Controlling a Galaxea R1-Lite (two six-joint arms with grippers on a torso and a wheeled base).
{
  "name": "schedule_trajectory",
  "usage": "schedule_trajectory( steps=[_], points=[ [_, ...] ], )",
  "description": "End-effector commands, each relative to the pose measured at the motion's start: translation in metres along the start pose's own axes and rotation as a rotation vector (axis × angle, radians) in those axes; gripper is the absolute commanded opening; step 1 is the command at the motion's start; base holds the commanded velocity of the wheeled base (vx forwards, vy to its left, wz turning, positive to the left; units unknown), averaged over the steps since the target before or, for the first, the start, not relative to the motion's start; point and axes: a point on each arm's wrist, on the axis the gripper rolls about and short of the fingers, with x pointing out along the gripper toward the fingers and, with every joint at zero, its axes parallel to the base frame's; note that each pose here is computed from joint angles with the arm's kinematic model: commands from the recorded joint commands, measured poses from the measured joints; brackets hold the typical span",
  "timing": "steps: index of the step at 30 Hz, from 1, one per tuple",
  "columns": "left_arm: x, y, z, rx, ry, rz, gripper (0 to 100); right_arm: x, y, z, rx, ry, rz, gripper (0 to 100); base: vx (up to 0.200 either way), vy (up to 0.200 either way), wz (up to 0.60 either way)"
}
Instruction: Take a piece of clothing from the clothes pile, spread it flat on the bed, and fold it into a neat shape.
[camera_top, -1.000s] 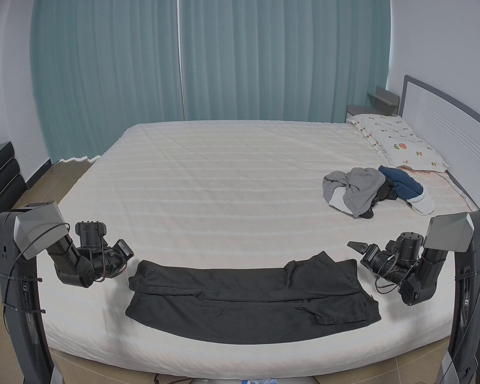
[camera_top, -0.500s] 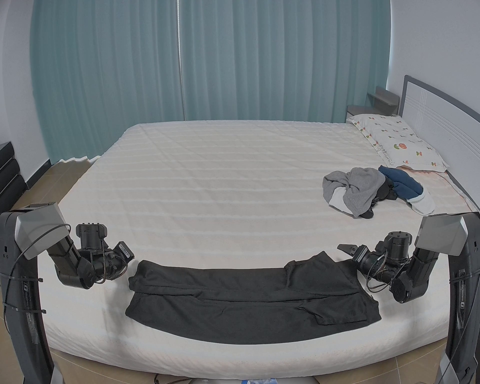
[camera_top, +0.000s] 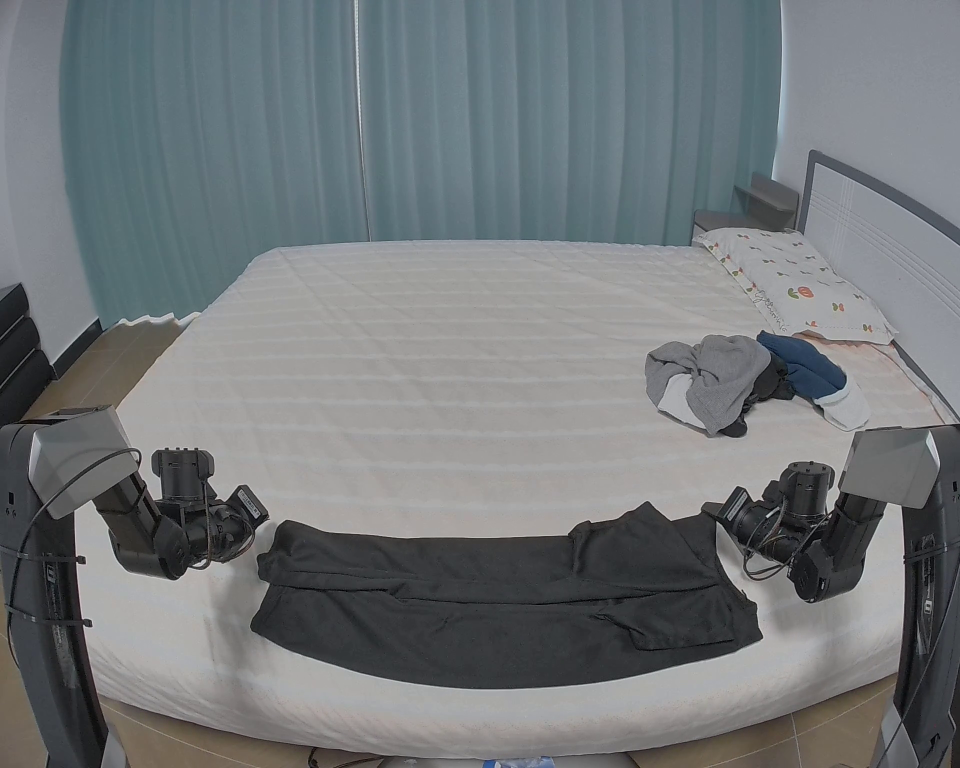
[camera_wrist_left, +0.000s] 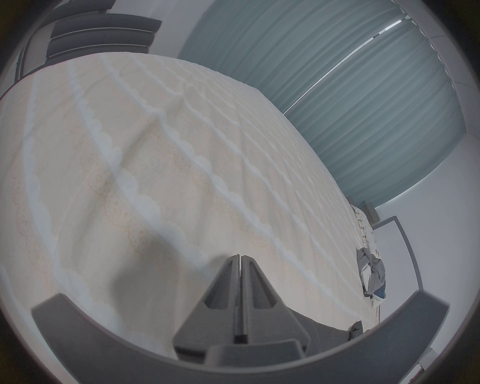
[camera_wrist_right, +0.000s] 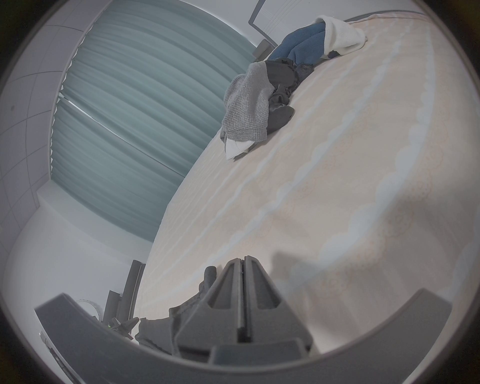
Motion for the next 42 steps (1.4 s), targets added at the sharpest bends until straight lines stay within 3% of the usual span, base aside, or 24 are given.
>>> schedule_trajectory(
  steps=[1,7,8,15,20,24,31,35,42],
  points=[
    [0.000,0.000,0.000,-0.001,-0.001,0.000,0,0.000,0.000,0.001,0.000,-0.004,0.000,0,0.000,0.000,0.00],
    [-0.001,0.000,0.000,0.000,-0.002,-0.001,0,0.000,-0.001,0.001,0.001,-0.004,-0.001,0,0.000,0.000,0.00],
    [-0.001,0.000,0.000,0.000,-0.002,-0.001,0,-0.001,-0.001,0.001,0.001,-0.003,-0.002,100,0.000,0.000,0.00],
    [-0.012,0.001,-0.003,-0.006,0.008,0.008,0,-0.010,0.004,0.002,0.014,-0.001,0.000,100,0.000,0.000,0.00],
    [-0.035,-0.010,0.001,-0.005,-0.017,-0.022,0,-0.030,0.021,0.015,0.083,-0.037,0.030,100,0.000,0.000,0.00],
    [-0.038,-0.011,0.000,-0.006,-0.016,-0.018,0,-0.032,0.019,0.017,0.128,-0.038,0.029,100,-0.100,0.000,0.00],
    [-0.053,0.003,-0.021,-0.023,0.052,0.041,0,-0.026,0.010,0.012,0.137,-0.022,0.011,100,-0.200,0.000,0.00],
    [-0.062,0.012,-0.031,-0.037,0.086,0.066,0,-0.026,0.011,0.009,0.137,-0.011,0.009,100,0.000,0.000,0.00],
    [-0.064,0.012,-0.038,-0.016,0.076,0.039,0,-0.026,0.009,0.007,0.137,-0.007,0.003,100,0.000,0.000,0.00]
  ],
)
